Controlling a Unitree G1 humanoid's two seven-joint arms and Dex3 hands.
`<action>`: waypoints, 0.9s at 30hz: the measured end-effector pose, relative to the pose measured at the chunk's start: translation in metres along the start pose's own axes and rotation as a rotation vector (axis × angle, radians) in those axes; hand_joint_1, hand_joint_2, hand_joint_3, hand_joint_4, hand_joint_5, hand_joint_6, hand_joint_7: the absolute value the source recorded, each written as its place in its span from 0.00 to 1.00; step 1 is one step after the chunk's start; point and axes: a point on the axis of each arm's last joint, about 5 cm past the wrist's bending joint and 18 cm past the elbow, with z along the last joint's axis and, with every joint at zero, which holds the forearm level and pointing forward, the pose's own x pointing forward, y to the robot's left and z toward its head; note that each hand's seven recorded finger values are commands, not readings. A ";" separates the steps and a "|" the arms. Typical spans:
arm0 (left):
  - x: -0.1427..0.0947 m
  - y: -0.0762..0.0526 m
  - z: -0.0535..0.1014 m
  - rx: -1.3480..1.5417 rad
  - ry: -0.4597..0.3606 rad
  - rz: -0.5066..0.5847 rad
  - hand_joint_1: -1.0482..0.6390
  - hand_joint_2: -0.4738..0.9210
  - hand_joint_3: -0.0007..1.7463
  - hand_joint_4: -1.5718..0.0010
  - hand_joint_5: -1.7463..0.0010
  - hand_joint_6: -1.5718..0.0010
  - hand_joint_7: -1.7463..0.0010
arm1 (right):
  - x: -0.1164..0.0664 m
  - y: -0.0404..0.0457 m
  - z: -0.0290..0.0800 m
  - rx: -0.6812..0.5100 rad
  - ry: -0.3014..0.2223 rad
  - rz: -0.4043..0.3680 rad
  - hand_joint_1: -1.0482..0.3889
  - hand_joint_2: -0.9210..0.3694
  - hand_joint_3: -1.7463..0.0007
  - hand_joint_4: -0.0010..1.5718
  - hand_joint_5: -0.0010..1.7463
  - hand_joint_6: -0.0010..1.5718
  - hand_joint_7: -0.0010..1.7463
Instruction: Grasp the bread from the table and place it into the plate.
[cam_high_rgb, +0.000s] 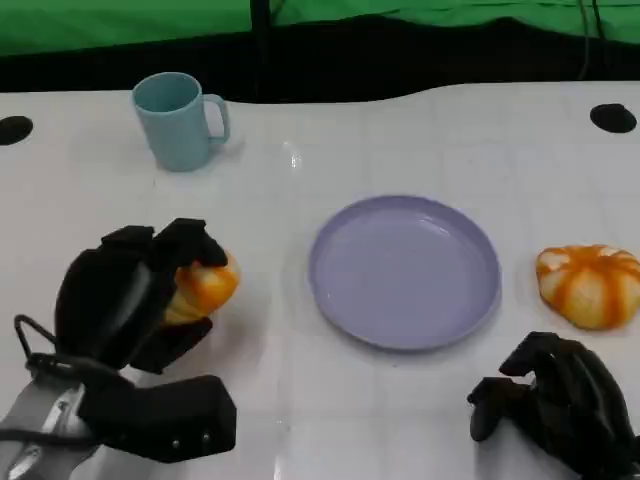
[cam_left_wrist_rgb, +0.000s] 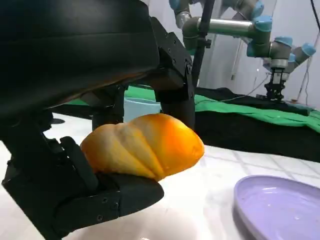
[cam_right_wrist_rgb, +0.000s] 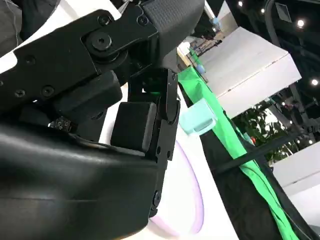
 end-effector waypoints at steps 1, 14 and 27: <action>0.002 0.000 0.001 -0.002 -0.007 0.004 0.48 0.53 0.85 0.39 0.00 0.56 0.01 | 0.000 0.0000 0.000 0.000 0.000 0.000 0.00 0.10 1.00 0.96 0.46 1.00 0.17; 0.034 -0.007 0.025 -0.078 -0.125 -0.010 0.47 0.62 0.68 0.42 0.00 0.50 0.22 | 0.000 -0.0008 0.001 0.002 0.006 -0.003 0.00 0.11 1.00 0.96 0.46 1.00 0.18; 0.061 -0.020 0.049 -0.109 -0.213 -0.009 0.45 0.64 0.68 0.40 0.00 0.54 0.02 | 0.000 -0.0008 0.000 0.001 0.009 -0.001 0.00 0.11 1.00 0.97 0.46 1.00 0.18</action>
